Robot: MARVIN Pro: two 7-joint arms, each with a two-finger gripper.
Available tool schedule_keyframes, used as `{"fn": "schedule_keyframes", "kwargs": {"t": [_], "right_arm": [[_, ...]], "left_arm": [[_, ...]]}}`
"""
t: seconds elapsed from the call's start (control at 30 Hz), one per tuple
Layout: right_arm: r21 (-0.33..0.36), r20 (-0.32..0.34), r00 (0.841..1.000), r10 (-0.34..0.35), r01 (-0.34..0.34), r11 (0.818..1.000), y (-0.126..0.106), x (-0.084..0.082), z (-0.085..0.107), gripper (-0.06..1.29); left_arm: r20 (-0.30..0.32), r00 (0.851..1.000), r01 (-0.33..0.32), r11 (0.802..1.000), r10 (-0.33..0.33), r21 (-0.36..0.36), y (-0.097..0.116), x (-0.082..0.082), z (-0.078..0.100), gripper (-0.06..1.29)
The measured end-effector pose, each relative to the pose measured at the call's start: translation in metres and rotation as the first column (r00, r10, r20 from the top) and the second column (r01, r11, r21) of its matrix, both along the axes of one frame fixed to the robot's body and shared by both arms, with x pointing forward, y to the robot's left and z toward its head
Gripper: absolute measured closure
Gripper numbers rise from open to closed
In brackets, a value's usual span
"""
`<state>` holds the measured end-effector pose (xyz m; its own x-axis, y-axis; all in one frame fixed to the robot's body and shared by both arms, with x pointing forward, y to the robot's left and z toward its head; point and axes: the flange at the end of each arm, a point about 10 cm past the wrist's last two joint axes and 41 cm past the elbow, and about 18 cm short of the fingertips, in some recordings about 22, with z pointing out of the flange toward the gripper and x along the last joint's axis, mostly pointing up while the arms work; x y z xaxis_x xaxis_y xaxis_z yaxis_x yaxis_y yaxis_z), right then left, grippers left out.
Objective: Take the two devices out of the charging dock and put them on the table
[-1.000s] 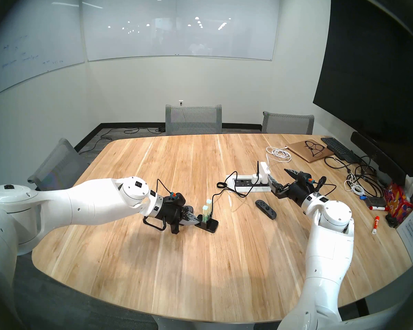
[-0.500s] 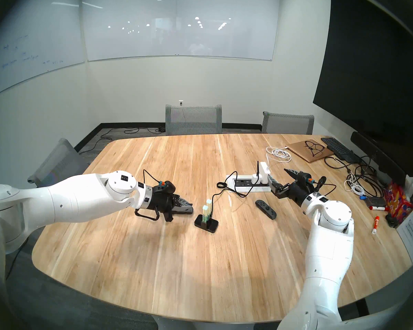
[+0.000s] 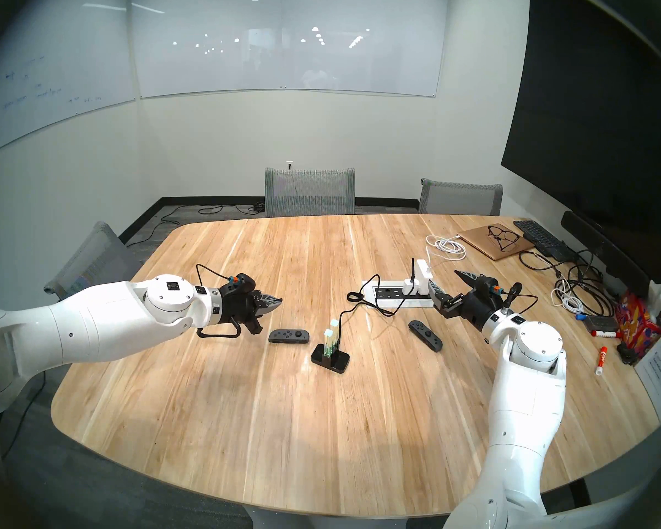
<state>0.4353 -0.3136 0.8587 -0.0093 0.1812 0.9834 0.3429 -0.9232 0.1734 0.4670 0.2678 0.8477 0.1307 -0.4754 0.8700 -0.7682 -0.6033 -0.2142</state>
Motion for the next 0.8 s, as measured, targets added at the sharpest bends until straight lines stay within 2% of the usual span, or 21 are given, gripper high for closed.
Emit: {"fn": "schedule_keyframes", "kwargs": {"t": [0.1,0.37,0.63,0.8], "right_arm": [[0.000,0.000,1.000,0.000,0.000,1.000,0.000,0.000,0.000,0.03],[0.000,0.000,1.000,0.000,0.000,1.000,0.000,0.000,0.000,0.03],[0.000,0.000,1.000,0.000,0.000,1.000,0.000,0.000,0.000,0.03],[0.000,0.000,1.000,0.000,0.000,1.000,0.000,0.000,0.000,0.03]], "left_arm": [[0.035,0.997,-0.065,0.998,0.064,0.004,0.009,0.000,-0.004,1.25],[0.113,0.981,-0.162,0.987,0.159,0.018,0.024,-0.001,-0.007,1.25],[0.226,0.944,-0.253,0.967,0.240,0.034,0.037,-0.006,-0.004,1.25],[0.274,0.923,-0.292,0.955,0.270,0.044,0.042,-0.009,-0.003,1.25]]}}
